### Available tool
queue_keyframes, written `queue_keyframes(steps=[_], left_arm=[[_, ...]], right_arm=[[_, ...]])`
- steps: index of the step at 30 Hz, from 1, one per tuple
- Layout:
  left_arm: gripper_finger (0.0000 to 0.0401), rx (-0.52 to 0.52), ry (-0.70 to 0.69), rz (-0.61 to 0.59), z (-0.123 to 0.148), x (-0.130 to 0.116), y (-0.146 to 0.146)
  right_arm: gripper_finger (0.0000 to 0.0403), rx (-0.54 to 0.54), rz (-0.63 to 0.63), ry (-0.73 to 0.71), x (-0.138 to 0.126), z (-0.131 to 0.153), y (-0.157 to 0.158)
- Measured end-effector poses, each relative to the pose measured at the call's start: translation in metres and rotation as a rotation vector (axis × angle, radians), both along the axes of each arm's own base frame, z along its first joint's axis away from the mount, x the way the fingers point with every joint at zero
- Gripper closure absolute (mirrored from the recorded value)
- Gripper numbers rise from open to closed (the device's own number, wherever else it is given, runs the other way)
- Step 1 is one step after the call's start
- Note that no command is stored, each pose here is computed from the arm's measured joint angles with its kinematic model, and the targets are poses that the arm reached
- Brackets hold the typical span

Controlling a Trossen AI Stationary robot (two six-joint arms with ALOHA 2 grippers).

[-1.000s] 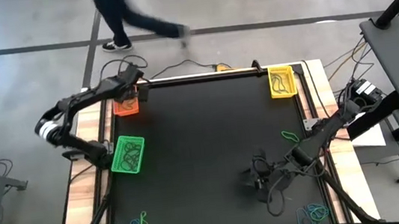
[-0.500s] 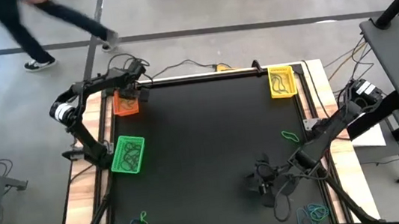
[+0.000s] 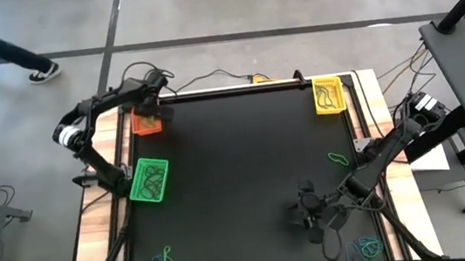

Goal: Sort rubber bands into baskets
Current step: Put the bottom left green rubber band into the orange bin

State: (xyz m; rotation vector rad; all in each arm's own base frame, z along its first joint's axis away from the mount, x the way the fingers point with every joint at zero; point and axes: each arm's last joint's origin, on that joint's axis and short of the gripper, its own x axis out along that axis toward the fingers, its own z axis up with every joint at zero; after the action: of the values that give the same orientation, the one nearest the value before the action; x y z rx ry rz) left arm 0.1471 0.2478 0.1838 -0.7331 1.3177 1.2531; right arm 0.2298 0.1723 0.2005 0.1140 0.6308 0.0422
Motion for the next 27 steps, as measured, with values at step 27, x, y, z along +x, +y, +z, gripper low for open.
queue_keyframes(steps=[27], left_arm=[[0.0225,-0.145,-0.775,-0.972,0.115,0.021,-0.340]], right_arm=[[0.0216,-0.221,-0.086,-0.092,0.003,0.003,-0.007]])
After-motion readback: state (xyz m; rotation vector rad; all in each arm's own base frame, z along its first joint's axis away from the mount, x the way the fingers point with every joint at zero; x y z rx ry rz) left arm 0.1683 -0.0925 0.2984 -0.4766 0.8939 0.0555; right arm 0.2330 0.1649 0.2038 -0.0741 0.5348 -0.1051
